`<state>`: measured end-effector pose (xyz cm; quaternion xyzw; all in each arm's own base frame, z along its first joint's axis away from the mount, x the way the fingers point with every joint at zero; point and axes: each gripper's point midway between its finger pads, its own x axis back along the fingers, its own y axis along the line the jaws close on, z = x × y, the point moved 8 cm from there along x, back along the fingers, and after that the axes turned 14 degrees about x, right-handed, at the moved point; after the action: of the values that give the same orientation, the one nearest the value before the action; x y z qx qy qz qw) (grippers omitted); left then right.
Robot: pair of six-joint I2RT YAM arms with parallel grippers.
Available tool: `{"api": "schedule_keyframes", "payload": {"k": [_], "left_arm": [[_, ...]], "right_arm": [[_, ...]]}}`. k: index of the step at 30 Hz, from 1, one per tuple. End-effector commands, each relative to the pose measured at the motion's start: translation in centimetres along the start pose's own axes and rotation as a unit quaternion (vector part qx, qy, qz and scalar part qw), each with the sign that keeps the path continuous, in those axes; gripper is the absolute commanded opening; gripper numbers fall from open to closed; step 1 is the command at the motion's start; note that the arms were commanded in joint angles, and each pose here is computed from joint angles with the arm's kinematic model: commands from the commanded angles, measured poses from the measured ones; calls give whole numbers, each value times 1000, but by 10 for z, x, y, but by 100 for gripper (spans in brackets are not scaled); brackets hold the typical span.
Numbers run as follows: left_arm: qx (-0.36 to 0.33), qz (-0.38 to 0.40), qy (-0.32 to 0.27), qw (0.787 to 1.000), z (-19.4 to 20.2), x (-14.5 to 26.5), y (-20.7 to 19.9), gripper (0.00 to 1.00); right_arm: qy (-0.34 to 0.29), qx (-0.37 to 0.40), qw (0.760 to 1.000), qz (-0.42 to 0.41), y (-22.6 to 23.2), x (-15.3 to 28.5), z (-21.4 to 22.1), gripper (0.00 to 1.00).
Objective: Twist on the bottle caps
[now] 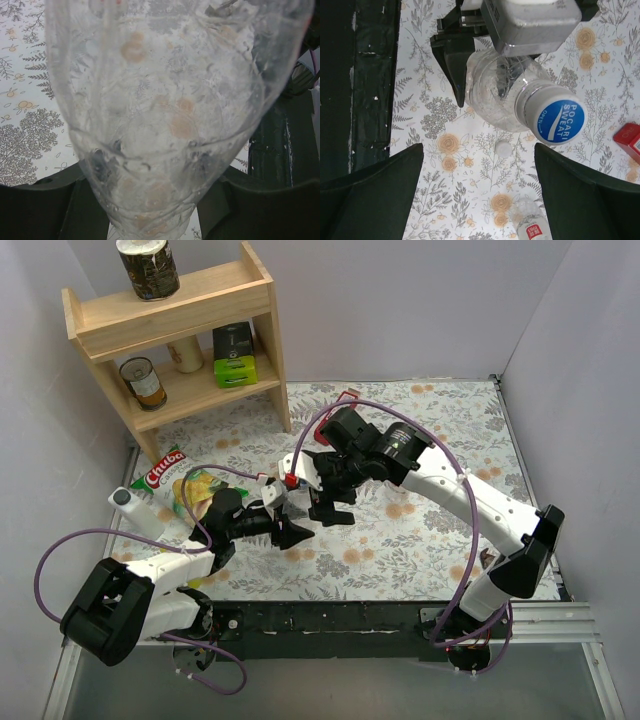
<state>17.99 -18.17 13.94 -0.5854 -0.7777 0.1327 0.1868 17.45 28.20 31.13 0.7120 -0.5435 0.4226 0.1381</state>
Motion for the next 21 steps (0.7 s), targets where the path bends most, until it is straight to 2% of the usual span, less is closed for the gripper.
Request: {"api": "schedule_keyframes", "payload": {"k": [1,4,6,8,9,14,21], "left_arm": [[-17,-2,-12,1000,-3,2,0,0],[-22,4,-4,1000,-1,2,0,0],[-23,9,1,1000,1,3,-1,0],[-23,11,7,1000,4,3,-1,0],[-23,11,9,1000,5,4,-1,0],[-46,21,23,998,10,4,0,0],[-71,31,28,997,6,4,0,0]], "right_arm": [[18,-8,1000,20,5,7,3,98],[51,-9,998,48,-5,8,7,98],[65,-18,996,64,-15,13,10,94],[26,-21,995,91,-32,31,-5,90],[-2,-22,996,92,-36,40,-12,90],[-64,-24,992,110,-46,63,-41,91],[-53,-29,993,97,-50,45,-33,88]]}}
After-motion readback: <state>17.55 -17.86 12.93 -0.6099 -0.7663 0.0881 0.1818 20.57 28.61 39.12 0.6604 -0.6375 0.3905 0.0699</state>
